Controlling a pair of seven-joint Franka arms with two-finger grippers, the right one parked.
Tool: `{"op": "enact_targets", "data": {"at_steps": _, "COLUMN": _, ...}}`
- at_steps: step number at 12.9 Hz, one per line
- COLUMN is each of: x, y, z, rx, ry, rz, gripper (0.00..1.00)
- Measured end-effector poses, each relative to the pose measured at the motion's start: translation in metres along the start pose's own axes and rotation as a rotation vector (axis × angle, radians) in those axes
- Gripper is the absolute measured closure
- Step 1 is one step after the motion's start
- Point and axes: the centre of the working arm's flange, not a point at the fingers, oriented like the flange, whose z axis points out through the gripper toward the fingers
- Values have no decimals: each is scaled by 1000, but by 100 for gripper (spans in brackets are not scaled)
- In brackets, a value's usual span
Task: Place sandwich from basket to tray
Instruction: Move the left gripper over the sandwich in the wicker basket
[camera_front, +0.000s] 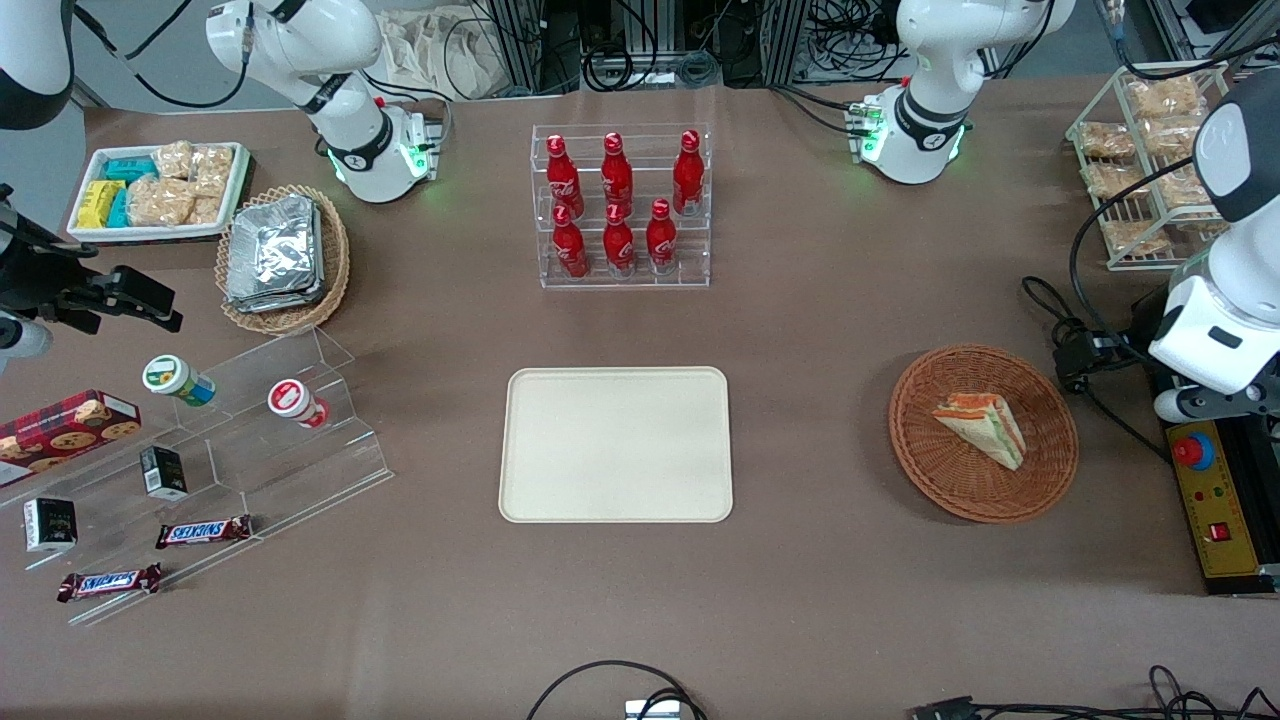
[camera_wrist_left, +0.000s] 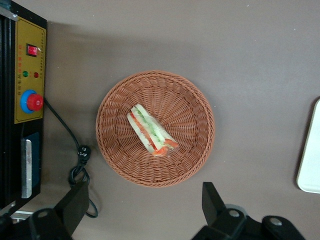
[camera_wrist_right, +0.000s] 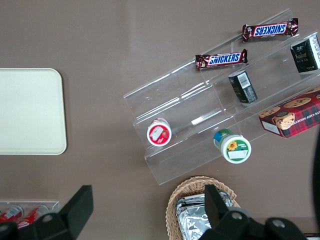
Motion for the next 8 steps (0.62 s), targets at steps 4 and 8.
{"op": "enact_targets", "data": {"at_steps": 4, "x": 3, "y": 1, "z": 5, "rx": 0, "ry": -7, "rz": 4, "gripper": 0}}
{"op": "enact_targets", "data": {"at_steps": 8, "x": 15, "y": 7, "z": 31, "rx": -5, "ry": -42, "rz": -125, "gripper": 0}}
